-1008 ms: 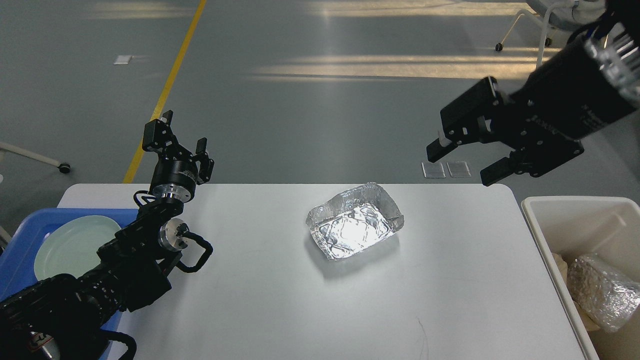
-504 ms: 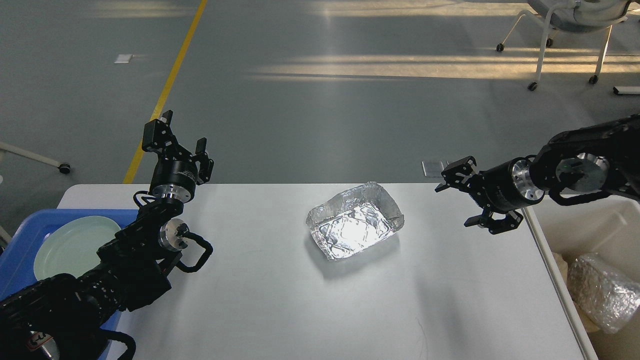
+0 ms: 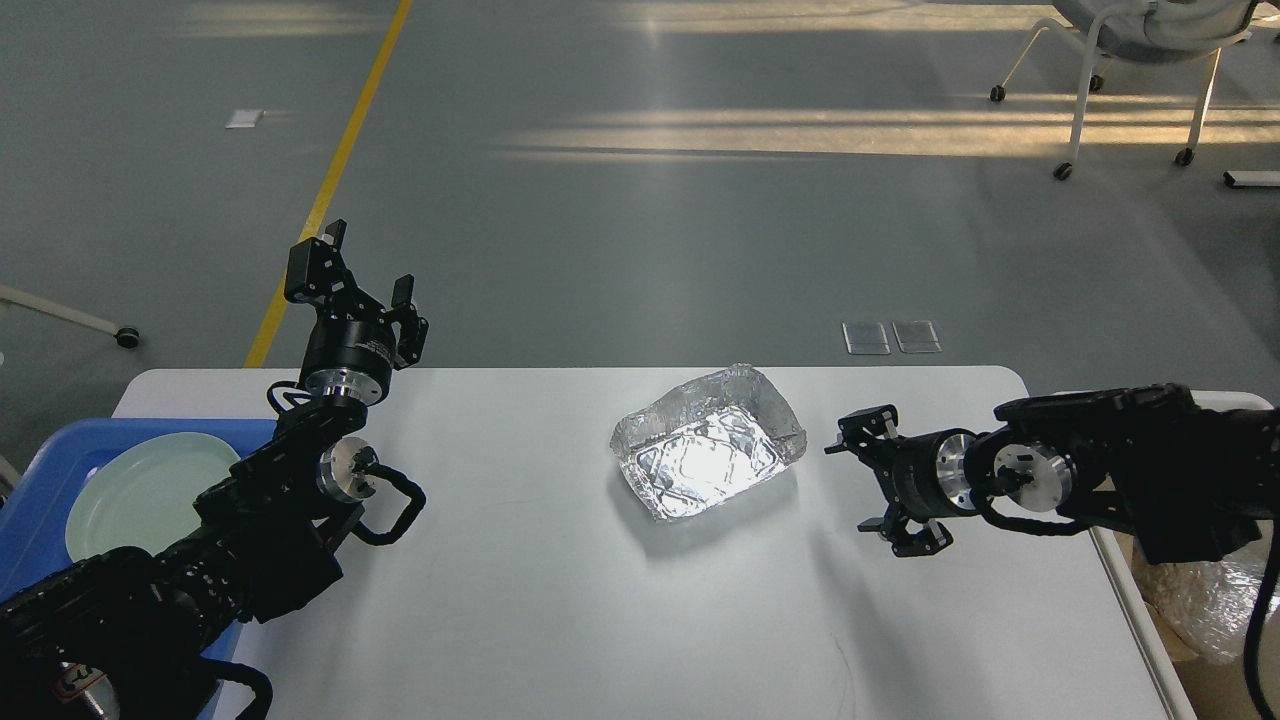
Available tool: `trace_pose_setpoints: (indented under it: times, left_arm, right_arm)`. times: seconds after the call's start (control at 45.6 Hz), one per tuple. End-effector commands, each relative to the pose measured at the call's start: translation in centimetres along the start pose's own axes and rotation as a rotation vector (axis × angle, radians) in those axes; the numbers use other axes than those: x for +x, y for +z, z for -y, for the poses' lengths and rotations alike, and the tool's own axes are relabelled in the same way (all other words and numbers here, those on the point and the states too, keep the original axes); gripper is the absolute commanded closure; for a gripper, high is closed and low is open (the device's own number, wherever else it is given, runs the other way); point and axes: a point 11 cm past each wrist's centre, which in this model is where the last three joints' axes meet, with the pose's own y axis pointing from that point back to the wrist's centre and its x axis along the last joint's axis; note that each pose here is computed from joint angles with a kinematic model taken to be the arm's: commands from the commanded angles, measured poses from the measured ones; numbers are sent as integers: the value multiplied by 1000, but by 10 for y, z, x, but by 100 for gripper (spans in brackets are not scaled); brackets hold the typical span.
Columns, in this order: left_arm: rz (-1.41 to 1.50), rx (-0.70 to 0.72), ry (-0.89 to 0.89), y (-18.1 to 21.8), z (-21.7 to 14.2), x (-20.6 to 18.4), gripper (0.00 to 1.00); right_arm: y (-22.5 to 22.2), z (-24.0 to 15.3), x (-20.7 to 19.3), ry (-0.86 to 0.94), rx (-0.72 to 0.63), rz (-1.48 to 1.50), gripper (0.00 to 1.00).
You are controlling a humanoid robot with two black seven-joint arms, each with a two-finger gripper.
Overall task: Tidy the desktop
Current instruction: 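Lower the right gripper onto the edge of the empty foil tray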
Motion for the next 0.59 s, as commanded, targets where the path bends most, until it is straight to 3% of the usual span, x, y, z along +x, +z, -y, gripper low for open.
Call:
trace_pose_setpoints:
  times: [0.0, 0.57]
  left_arm:
    - [0, 0, 0, 0, 0, 0, 0]
    - [0, 0, 0, 0, 0, 0, 0]
  right_arm:
    - [2, 14, -9, 13, 14, 32, 8]
    - [-42, 29, -13, 75, 98, 48, 11]
